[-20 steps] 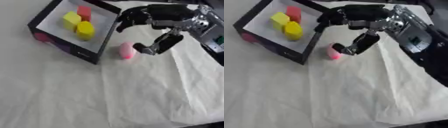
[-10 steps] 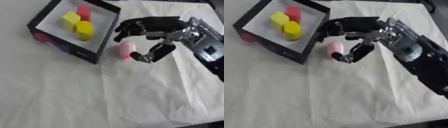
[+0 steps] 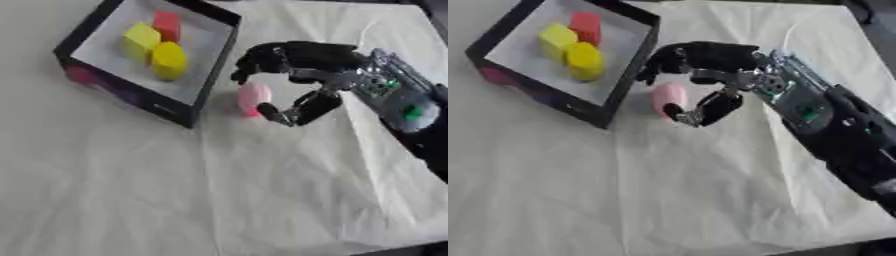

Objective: Pick up objects on the table and place them in the box.

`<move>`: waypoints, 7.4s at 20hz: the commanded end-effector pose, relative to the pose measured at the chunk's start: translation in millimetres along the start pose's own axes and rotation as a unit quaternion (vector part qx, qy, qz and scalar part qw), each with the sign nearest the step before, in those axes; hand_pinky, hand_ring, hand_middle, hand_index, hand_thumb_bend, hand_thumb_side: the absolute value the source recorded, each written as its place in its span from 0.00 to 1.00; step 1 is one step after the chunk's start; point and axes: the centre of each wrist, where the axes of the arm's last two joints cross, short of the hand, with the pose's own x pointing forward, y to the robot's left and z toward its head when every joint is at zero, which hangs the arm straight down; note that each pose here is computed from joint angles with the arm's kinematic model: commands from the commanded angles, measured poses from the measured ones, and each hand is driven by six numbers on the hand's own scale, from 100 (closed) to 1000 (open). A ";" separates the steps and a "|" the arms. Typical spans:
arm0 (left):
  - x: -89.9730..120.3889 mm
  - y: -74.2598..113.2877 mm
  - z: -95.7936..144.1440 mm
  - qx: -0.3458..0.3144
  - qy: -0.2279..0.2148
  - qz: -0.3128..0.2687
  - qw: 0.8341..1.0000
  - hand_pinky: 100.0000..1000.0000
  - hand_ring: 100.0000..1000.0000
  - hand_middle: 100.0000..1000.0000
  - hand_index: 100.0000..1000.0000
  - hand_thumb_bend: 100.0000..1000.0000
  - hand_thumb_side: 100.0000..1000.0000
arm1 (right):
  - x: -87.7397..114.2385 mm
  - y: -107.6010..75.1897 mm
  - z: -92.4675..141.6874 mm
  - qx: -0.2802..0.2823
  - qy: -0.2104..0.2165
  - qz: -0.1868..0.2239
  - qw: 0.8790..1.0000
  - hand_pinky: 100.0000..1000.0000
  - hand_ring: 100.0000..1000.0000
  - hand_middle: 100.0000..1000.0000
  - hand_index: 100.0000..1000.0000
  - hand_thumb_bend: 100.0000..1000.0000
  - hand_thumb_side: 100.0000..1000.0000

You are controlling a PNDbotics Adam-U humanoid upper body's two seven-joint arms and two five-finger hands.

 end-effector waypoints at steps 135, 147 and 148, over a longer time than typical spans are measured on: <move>17.2 -1.3 -21.9 -0.050 -0.045 -0.004 0.998 0.73 0.62 0.59 0.71 0.00 0.52 | -104.2 -120.5 -30.9 -0.093 -0.065 0.252 0.961 0.89 0.79 0.67 0.85 0.00 0.22; 10.3 3.7 -9.1 -0.036 -0.024 -0.005 0.999 0.72 0.62 0.59 0.71 0.00 0.52 | -93.0 -105.4 16.0 -0.284 -0.058 0.182 0.939 0.99 0.74 0.61 0.84 0.00 0.35; 9.7 3.7 -8.1 -0.036 -0.023 -0.005 0.999 0.72 0.62 0.59 0.71 0.00 0.52 | -88.2 -96.2 23.6 -0.305 -0.063 0.148 0.939 1.00 0.74 0.62 0.84 0.00 0.36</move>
